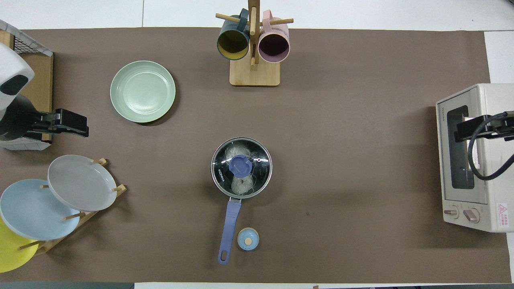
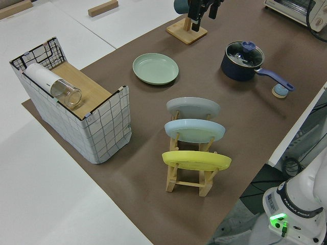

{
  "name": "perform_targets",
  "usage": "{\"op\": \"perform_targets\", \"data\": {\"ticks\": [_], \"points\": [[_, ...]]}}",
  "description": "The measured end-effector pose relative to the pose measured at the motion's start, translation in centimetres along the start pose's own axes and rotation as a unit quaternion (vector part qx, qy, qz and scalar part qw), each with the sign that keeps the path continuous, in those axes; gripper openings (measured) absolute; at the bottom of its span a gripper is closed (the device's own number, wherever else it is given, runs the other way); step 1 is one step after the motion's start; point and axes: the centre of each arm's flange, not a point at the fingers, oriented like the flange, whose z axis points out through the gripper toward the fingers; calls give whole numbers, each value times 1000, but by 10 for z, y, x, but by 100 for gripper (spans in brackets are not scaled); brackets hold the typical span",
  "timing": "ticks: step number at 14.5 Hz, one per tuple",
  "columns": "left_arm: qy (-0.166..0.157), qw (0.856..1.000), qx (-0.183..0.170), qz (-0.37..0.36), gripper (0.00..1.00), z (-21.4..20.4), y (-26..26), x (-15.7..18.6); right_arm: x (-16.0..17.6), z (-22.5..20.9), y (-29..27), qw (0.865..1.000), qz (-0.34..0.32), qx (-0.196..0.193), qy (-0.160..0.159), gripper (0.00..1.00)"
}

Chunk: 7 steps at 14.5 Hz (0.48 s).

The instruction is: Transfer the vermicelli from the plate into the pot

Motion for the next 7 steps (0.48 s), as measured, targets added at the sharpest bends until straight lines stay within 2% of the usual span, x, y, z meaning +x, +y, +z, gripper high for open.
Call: {"op": "perform_targets", "data": {"ticks": [7], "points": [[0,1000,0,0,100,0,0,0,0,-1,-9,1000,-8,0,1,100]]}}
